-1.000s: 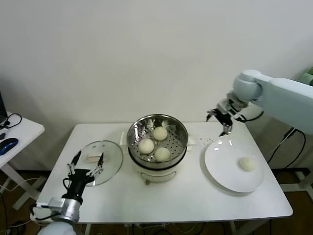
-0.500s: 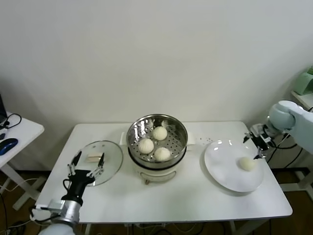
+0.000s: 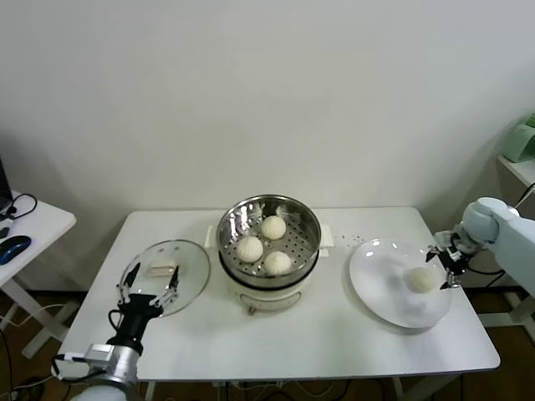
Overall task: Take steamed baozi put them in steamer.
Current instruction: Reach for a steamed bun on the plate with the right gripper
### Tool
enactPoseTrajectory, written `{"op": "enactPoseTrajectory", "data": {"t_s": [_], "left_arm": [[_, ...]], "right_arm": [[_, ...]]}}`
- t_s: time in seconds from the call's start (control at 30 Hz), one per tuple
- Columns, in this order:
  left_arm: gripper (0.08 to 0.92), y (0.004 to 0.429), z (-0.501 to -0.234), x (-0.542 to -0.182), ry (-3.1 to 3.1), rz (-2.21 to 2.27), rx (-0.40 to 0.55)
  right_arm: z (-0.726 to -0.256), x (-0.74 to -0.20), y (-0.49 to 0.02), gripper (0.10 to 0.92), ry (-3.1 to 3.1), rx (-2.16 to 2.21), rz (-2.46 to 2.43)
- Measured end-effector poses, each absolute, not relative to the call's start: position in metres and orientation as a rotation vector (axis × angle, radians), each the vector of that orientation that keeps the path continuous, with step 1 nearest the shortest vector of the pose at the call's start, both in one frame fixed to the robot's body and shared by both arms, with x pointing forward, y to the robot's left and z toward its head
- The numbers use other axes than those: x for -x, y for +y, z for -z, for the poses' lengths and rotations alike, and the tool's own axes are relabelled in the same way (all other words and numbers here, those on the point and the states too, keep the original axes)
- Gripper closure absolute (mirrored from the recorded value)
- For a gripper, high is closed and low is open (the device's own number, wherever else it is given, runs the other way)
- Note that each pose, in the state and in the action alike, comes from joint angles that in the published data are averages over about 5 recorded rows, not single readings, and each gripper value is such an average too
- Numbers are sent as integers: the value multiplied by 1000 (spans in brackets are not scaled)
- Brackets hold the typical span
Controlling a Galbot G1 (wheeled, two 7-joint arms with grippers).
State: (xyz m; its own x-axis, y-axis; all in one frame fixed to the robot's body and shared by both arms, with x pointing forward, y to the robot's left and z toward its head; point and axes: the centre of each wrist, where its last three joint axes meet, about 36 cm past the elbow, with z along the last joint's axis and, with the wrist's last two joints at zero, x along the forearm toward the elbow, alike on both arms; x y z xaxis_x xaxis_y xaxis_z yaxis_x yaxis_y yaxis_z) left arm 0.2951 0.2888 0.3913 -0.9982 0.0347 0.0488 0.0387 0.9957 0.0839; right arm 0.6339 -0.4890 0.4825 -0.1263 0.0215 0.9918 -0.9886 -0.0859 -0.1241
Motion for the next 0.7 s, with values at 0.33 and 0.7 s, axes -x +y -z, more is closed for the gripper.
{"op": "enactPoseTrajectory", "data": {"t_s": [0.33, 0.7], "left_arm": [[177, 291, -387, -295, -3078, 139, 48], [177, 292, -385, -295, -3075, 144, 48]], "right_arm": [[-460, -639, -488, 200, -1275, -1182, -1331], [-460, -647, -486, 200, -1298, -1174, -1321]]}}
